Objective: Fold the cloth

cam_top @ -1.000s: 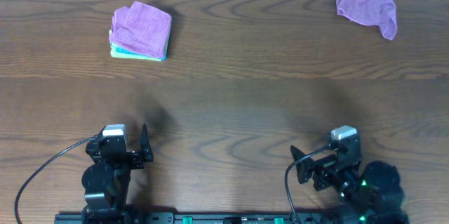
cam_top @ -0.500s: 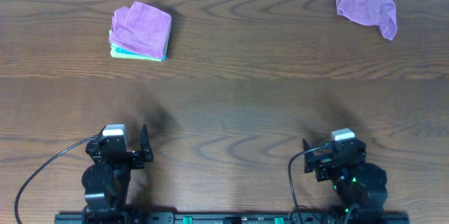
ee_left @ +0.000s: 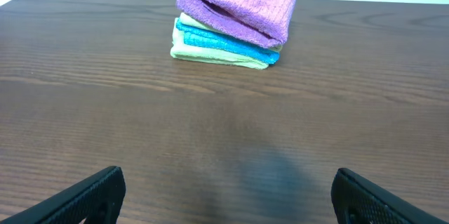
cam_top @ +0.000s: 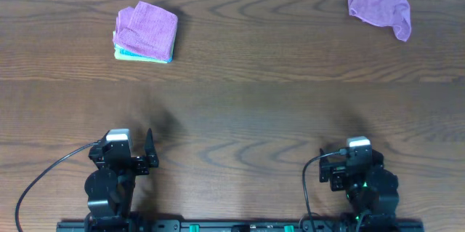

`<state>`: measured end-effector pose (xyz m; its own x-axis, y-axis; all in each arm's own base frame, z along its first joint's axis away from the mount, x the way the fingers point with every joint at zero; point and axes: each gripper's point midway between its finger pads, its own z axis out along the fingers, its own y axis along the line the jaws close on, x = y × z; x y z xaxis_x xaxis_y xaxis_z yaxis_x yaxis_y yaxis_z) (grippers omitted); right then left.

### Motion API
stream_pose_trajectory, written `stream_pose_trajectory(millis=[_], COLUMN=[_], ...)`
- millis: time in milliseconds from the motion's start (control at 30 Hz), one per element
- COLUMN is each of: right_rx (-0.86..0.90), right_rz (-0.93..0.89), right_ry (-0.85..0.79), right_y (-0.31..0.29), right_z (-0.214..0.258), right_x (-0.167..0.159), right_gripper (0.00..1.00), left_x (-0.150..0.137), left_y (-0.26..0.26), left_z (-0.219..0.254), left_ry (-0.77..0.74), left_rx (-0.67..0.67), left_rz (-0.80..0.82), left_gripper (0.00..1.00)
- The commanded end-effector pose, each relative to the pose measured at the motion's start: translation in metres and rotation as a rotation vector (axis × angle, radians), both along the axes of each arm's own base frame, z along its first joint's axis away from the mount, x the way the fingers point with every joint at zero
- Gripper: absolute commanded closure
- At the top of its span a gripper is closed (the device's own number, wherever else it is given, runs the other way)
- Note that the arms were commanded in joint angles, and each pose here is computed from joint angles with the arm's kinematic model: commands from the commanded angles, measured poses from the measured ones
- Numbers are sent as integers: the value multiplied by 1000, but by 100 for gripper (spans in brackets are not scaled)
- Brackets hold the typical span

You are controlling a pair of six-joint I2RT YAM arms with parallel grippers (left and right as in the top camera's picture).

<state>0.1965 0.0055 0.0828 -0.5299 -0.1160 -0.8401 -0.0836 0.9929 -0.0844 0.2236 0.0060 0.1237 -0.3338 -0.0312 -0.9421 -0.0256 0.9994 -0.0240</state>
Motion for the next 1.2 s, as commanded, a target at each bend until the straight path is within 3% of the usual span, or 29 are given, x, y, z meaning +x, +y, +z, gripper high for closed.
stream_pose_trajectory(millis=[0,1167], right_rx=[56,61], right_rz=[-107,-112], right_ry=[9,5], right_y=[-11,-11], right_z=[-5,-4], right_x=[-1,-1], right_gripper=[1,1], left_x=[-1,-1], left_y=[3,3], left_z=[-10,-10], left_ry=[23,23], left_rx=[19,19], left_rz=[13,13], left_gripper=[5,5])
